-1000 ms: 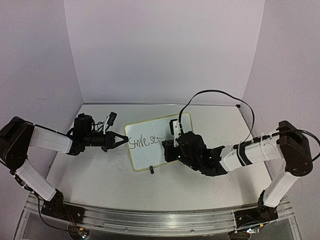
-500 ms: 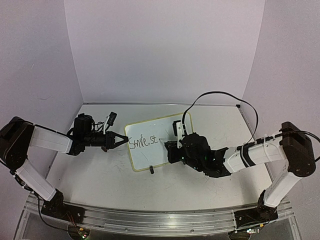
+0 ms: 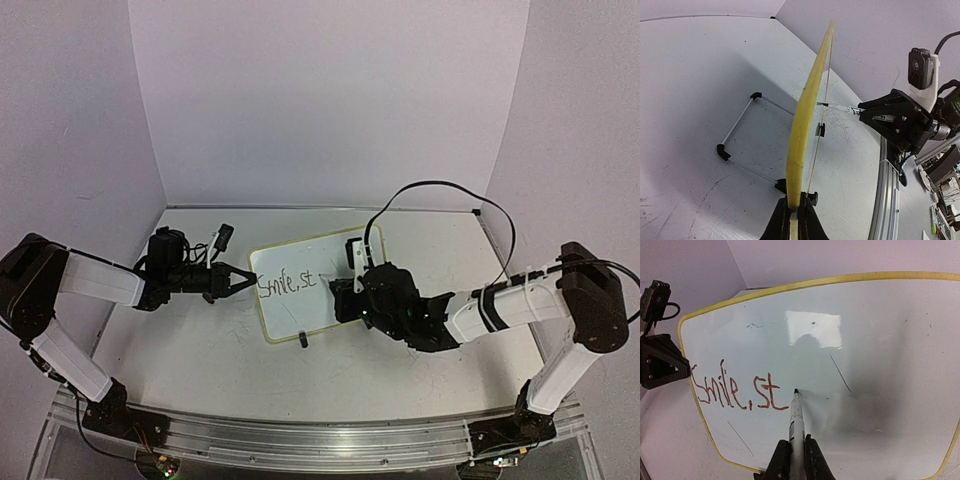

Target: Write a sentence on the whiteboard

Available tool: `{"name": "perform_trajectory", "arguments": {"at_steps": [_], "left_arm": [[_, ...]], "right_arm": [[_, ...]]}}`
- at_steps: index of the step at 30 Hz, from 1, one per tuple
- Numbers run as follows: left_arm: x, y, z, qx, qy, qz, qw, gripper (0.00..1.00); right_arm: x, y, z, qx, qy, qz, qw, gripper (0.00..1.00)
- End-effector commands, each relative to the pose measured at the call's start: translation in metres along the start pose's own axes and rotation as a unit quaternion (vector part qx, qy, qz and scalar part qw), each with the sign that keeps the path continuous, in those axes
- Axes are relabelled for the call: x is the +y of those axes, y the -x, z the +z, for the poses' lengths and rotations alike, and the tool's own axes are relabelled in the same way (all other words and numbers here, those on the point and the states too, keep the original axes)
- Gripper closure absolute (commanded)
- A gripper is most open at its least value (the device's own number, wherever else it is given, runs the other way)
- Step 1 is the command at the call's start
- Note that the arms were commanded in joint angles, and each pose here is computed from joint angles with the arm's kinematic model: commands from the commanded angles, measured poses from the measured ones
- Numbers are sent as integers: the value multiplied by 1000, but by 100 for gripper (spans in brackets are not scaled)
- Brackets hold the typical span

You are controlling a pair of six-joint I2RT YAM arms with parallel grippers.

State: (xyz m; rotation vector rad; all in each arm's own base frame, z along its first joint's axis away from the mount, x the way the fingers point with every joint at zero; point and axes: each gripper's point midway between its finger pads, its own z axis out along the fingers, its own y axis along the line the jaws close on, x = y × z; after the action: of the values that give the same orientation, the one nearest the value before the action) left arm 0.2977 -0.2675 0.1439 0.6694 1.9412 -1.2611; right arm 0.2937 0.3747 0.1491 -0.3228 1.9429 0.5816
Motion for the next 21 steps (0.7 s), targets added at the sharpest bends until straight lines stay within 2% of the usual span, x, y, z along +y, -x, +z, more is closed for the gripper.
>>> {"name": "perform_trajectory", "arguments": {"at_steps": [1, 21], "left_arm": [[-4, 5, -1, 3, 1, 7, 1000, 100], [-3, 4, 0, 5, 1, 6, 1000, 100]], "right_arm": [[2, 15, 7, -19, -8, 10, 1000, 100], [3, 1, 7, 5, 1, 8, 1000, 100]]}}
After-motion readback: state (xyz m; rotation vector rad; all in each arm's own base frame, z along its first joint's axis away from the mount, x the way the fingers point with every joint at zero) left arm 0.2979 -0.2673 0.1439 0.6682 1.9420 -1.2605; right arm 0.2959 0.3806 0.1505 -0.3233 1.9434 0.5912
